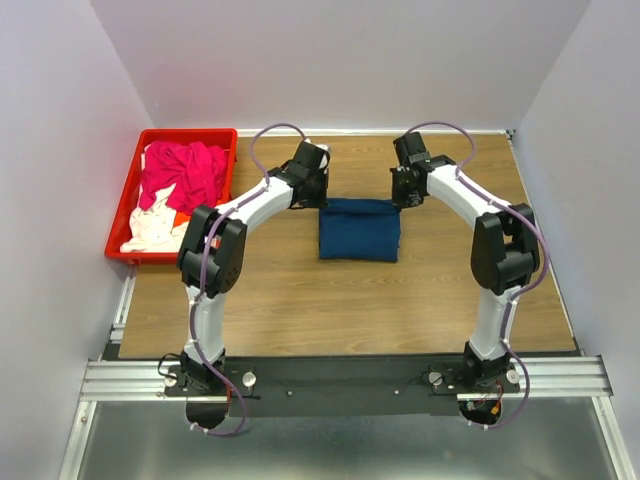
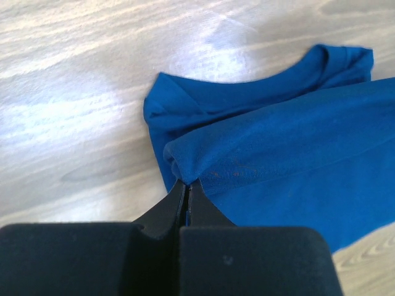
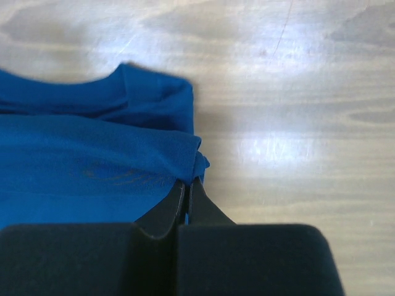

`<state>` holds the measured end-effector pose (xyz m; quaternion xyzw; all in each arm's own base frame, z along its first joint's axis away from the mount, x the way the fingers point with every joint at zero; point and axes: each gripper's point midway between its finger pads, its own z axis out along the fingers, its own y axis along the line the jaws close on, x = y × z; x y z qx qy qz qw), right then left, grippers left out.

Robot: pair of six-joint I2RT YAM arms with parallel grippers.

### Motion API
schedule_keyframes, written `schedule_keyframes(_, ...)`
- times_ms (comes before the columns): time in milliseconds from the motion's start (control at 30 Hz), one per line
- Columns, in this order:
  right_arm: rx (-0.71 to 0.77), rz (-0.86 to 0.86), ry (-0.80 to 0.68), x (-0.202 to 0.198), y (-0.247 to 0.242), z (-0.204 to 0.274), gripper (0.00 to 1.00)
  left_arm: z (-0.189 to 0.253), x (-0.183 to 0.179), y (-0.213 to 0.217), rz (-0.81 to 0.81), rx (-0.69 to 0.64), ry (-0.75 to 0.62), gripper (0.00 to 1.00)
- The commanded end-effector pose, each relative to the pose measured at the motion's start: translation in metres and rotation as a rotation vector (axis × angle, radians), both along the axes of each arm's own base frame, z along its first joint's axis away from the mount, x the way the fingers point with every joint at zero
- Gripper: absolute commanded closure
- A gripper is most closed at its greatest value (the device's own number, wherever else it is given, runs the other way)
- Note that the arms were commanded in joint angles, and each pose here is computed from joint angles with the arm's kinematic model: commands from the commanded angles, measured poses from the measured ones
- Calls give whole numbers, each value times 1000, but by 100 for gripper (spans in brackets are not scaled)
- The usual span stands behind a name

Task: Fold and stack the t-shirts
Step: Fold the tshirt

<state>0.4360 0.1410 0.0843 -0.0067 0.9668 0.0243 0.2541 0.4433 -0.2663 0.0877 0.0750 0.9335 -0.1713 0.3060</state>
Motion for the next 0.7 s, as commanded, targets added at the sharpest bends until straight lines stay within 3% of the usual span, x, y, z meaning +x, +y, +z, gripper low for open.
schedule_keyframes(0,-82,-80,-44,19,-25,-24,97,4,25,8,68,-16,-50,100)
schedule_keyframes(33,-93,-84,-54,23,-26,-29,95,3,26,9,82,-14,-54,100)
schedule_keyframes(100,-101,-89,-64,25,-28,-33,82,0,27,11,100,-23,-57,100)
schedule_keyframes(133,-95,-87,-89,30,-26,-31,70,-3,26,11,104,-23,-54,92)
schedule_keyframes(200,-86,-87,-109,32,-26,-27,61,-5,25,13,119,-28,-46,77)
schedule_keyframes(233,-66,-73,-117,33,-22,-23,58,-5,26,17,145,-12,-55,56)
schedule_keyframes(333,-33,-69,-192,34,-20,8,54,23,20,23,185,-53,-106,26)
schedule_keyframes(400,-13,-70,-269,33,-22,42,50,31,12,28,210,-80,-130,17)
schedule_keyframes(567,103,30,-382,21,-7,83,47,90,-16,26,193,-225,-268,16)
schedule_keyframes(667,239,138,-375,8,13,79,48,92,-43,-4,57,-301,-267,22)
